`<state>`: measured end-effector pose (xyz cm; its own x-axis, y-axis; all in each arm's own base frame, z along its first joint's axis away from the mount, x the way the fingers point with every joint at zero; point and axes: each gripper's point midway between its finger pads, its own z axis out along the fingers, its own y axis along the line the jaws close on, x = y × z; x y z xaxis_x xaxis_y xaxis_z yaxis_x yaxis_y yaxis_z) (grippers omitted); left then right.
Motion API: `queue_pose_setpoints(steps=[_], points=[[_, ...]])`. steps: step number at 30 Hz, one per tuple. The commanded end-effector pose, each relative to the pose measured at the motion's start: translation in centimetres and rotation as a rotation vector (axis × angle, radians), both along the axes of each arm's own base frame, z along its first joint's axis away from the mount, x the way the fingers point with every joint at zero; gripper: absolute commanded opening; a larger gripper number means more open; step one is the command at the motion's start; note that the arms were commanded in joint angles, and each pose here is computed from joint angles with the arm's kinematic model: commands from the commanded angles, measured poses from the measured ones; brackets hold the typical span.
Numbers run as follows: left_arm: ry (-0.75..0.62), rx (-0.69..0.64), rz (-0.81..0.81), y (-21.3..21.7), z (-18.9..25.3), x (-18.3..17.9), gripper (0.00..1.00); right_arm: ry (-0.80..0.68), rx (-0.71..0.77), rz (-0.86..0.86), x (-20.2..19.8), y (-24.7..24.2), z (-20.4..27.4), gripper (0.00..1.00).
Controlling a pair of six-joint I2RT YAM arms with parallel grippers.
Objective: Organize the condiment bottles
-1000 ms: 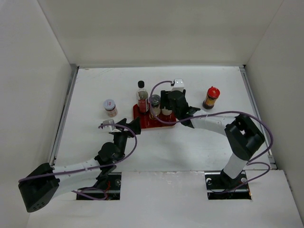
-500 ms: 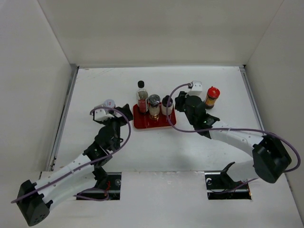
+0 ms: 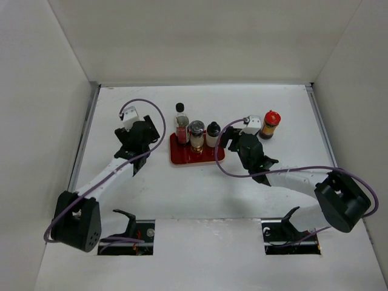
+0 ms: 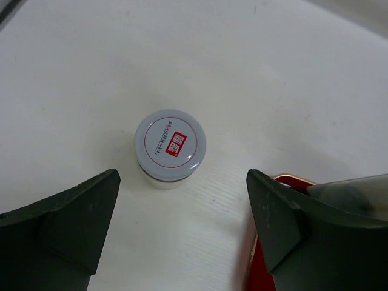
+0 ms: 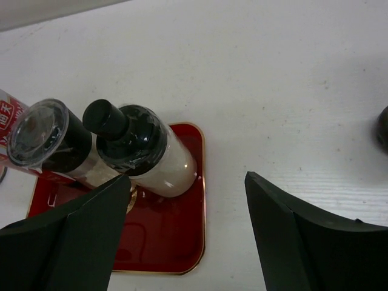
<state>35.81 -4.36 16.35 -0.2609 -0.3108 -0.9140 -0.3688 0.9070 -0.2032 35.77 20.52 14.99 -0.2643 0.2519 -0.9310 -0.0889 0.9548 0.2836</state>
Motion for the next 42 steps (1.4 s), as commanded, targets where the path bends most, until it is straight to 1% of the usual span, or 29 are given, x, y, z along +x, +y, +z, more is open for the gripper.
queue_pose_setpoints(steps=[1, 5, 9, 15, 16, 19, 20, 23, 25, 29, 31, 34, 36, 42], points=[[0.034, -0.059, -0.063, -1.2, -0.2, 1.7, 0.86, -0.123, 0.097, -0.002, 0.6, 0.8, 3.6, 0.84], [0.056, -0.043, -0.005, 0.4, -1.4, 3.2, 0.86, -0.125, 0.094, 0.003, 0.7, 0.9, 3.5, 0.86], [0.076, -0.036, 0.012, 0.7, -2.4, 4.3, 0.84, -0.124, 0.094, 0.009, 0.6, 1.0, 3.5, 0.86], [0.113, -0.018, 0.058, 1.9, -4.3, 5.6, 0.78, -0.121, 0.094, 0.014, 0.6, 1.1, 3.3, 0.86], [0.113, -0.017, 0.060, 1.9, -4.4, 5.7, 0.75, -0.119, 0.090, 0.014, 0.6, 1.1, 3.2, 0.86], [0.110, -0.013, 0.071, 2.2, -4.7, 5.6, 0.61, -0.117, 0.088, 0.014, 0.7, 1.2, 3.1, 0.86], [0.106, -0.009, 0.075, 2.3, -4.6, 5.4, 0.53, -0.117, 0.088, 0.014, 0.7, 1.2, 3.1, 0.86], [0.052, 0.001, 0.103, 2.5, -2.9, 4.4, 0.35, -0.117, 0.088, 0.014, 0.6, 1.1, 3.1, 0.86], [-0.003, 0.002, 0.087, 1.6, -0.8, 3.5, 0.30, -0.117, 0.088, 0.014, 0.6, 1.1, 3.1, 0.86], [-0.094, 0.012, -0.008, -1.4, 3.2, 0.9, 0.28, -0.119, 0.090, 0.014, 0.5, 1.0, 3.2, 0.86], [-0.117, 0.009, -0.065, -3.0, 4.4, -0.7, 0.27, -0.122, 0.096, 0.012, 0.4, 0.9, 3.4, 0.86], [-0.127, -0.006, -0.185, -6.5, 5.0, -3.0, 0.27, -0.129, 0.107, 0.002, 0.5, 0.4, 3.6, 0.86], [-0.131, -0.015, -0.250, -8.8, 5.3, -3.9, 0.27, -0.135, 0.111, -0.001, 0.4, 0.2, 3.9, 0.86], [-0.130, -0.038, -0.369, -14.5, 5.5, -3.7, 0.27, -0.153, 0.132, -0.033, 0.3, -1.3, 4.6, 0.86]])
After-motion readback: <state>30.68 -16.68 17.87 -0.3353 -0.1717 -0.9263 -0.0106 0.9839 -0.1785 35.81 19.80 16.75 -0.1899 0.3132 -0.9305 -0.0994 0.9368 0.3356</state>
